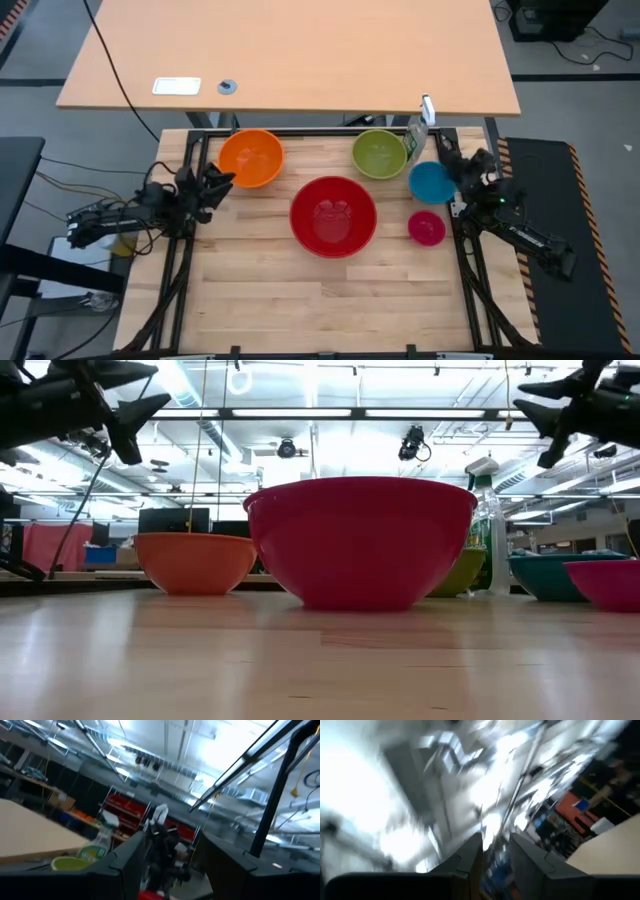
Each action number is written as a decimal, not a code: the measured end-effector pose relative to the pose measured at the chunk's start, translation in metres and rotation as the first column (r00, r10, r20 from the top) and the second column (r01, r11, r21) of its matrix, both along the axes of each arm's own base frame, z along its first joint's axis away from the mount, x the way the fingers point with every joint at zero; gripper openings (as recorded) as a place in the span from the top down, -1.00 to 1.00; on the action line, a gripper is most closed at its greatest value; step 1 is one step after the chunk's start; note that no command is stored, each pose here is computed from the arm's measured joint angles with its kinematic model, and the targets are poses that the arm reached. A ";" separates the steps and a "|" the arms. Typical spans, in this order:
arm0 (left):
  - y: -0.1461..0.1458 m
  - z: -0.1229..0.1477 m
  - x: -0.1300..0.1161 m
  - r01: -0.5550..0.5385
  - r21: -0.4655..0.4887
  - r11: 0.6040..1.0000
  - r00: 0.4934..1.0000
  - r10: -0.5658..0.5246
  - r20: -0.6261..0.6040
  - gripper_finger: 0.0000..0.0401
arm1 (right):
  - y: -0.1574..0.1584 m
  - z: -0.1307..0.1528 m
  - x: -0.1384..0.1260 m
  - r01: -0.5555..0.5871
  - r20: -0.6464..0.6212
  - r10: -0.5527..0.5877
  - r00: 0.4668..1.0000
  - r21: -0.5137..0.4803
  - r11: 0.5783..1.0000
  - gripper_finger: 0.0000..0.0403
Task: Nest bowls inside each other
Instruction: Stack the orange bowl on top of the red bowl
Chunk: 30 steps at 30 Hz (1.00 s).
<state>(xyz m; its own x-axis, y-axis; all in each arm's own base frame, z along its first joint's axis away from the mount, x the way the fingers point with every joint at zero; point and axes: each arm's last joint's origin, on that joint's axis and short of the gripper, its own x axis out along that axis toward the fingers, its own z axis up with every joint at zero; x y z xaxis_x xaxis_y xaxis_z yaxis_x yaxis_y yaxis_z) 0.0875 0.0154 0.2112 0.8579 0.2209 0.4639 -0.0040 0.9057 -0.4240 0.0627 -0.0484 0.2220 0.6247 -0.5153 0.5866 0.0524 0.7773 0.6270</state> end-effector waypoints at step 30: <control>0.016 0.062 0.010 -0.520 -0.337 0.785 0.815 0.338 -0.470 0.26 | -0.022 0.093 0.047 -0.091 -0.599 0.227 0.767 0.250 0.964 0.48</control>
<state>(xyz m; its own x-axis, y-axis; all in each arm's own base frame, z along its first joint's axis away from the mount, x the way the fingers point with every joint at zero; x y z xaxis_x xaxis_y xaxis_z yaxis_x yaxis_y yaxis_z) 0.0975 0.0315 0.2737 0.7030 0.7042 -0.0995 -0.5821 0.4893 -0.6494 0.1095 -0.0700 0.3151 0.8985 -0.4353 -0.0570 0.3676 0.6751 0.6396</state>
